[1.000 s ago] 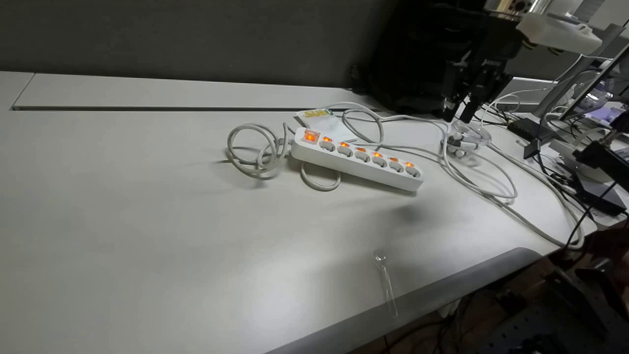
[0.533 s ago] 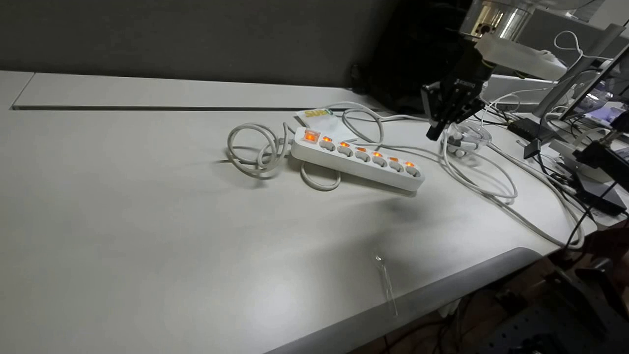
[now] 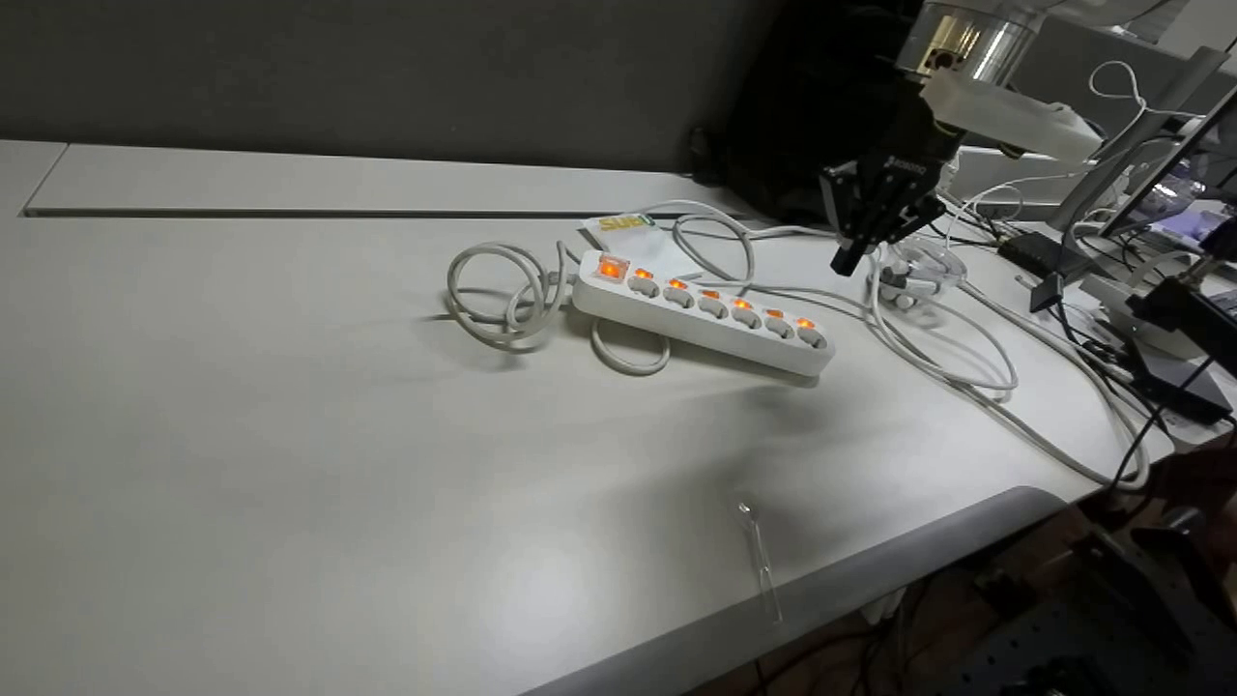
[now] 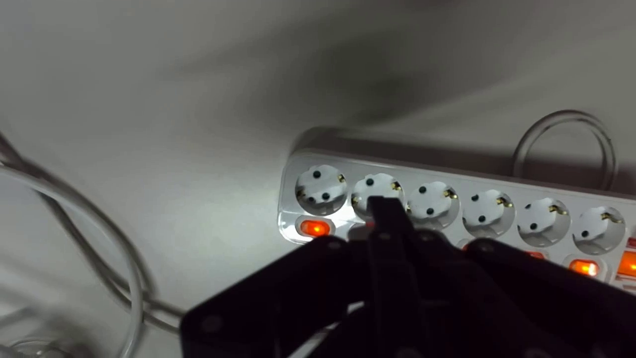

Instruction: Switch on the last slot of the extension cord

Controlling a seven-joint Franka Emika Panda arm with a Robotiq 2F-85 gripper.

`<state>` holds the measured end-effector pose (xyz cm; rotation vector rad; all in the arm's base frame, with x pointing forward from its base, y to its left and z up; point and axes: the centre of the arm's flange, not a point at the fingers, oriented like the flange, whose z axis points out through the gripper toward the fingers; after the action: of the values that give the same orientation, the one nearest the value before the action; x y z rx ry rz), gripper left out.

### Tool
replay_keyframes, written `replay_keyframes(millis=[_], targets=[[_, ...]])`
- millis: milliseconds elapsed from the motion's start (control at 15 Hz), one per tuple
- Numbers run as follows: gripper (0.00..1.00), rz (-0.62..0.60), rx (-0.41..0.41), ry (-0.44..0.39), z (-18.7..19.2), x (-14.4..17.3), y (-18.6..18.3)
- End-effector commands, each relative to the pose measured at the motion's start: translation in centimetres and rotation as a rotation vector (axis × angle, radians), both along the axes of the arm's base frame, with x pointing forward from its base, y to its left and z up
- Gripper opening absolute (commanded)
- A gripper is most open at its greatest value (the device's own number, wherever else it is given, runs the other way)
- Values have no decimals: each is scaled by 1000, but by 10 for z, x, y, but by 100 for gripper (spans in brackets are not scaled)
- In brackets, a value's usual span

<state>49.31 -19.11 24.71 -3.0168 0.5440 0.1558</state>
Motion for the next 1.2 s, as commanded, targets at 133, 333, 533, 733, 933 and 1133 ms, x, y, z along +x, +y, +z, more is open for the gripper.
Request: replay_keyframes(millis=[133, 333, 533, 733, 933, 1133], targets=[[0, -82, -93, -112, -20, 6, 3], [0, -121, -130, -154, -37, 7, 2], [0, -155, -152, -157, -54, 0, 0], [0, -186, -162, -159, -67, -5, -3], [0, -211, -160, -174, -73, -7, -7], [0, -228, -149, -172, -77, -5, -11]])
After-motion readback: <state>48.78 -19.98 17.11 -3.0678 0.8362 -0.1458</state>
